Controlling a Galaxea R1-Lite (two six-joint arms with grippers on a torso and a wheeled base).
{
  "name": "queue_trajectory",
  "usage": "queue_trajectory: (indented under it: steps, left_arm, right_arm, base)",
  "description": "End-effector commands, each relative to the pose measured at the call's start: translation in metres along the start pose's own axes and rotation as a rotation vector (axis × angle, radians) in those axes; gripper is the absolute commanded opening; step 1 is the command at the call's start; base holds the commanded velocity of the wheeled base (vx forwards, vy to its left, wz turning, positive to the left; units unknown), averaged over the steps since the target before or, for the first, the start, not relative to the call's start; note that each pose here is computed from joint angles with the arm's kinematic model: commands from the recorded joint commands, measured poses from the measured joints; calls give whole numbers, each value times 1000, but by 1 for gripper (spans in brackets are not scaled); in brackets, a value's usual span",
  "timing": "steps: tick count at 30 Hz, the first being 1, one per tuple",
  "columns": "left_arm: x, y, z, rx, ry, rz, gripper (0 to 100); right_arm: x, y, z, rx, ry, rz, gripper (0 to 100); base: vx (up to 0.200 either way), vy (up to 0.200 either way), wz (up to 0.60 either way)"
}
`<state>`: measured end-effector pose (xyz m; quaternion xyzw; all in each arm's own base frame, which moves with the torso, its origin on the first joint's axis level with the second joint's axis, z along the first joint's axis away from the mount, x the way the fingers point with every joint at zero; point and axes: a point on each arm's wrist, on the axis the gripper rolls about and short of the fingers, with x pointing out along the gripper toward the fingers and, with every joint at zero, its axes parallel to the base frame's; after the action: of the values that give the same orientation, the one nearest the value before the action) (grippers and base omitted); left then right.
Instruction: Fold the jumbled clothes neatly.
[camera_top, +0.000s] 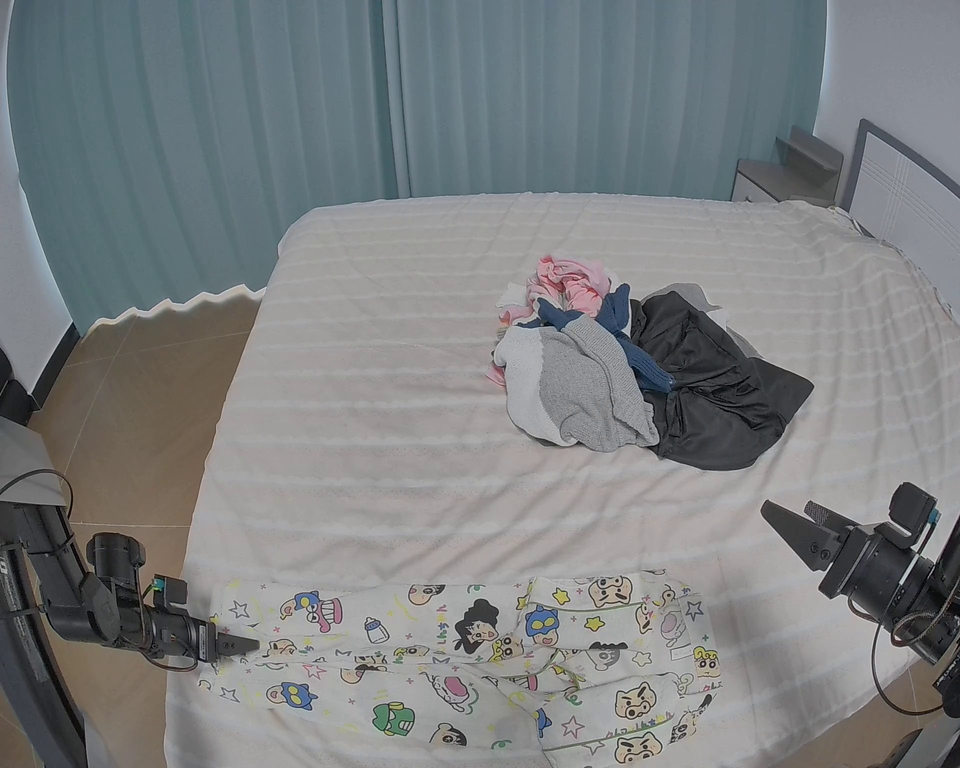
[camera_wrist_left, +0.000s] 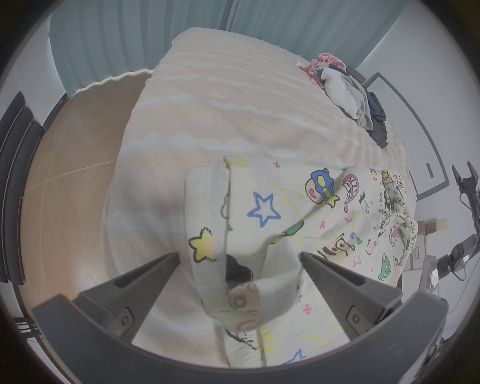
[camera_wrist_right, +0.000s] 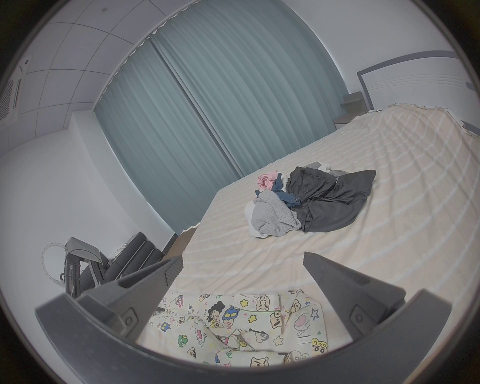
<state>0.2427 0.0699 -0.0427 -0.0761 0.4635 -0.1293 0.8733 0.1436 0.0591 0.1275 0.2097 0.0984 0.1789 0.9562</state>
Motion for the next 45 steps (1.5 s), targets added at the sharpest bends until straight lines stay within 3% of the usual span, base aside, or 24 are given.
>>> queue_trajectory:
  steps: [1,10,11,32,36,45]
  left_arm:
    - [2,0,-3,-4,13,-6,100]
    - [6,-3,-3,2,18,-20,100]
    - [6,-2,-3,2,18,-20,0]
    - [-3,3,1,-19,-24,-21,0]
    - [-18,15,5,-50,-84,-4,0]
    - [-28,29,3,-92,-121,22,0]
  right_arm:
    - [-2,-2,-4,0,22,-8,100]
    - [-2,-2,-4,0,21,-9,100]
    - [-2,-2,-4,0,21,-9,100]
    - [-1,-3,-5,3,26,-20,100]
    - [-1,-3,-5,1,23,-20,100]
    - [-1,-3,-5,2,23,-19,100]
  base:
    - [0,0,0]
    - [0,0,0]
    - [0,0,0]
    - [0,0,0]
    - [0,0,0]
    - [0,0,0]
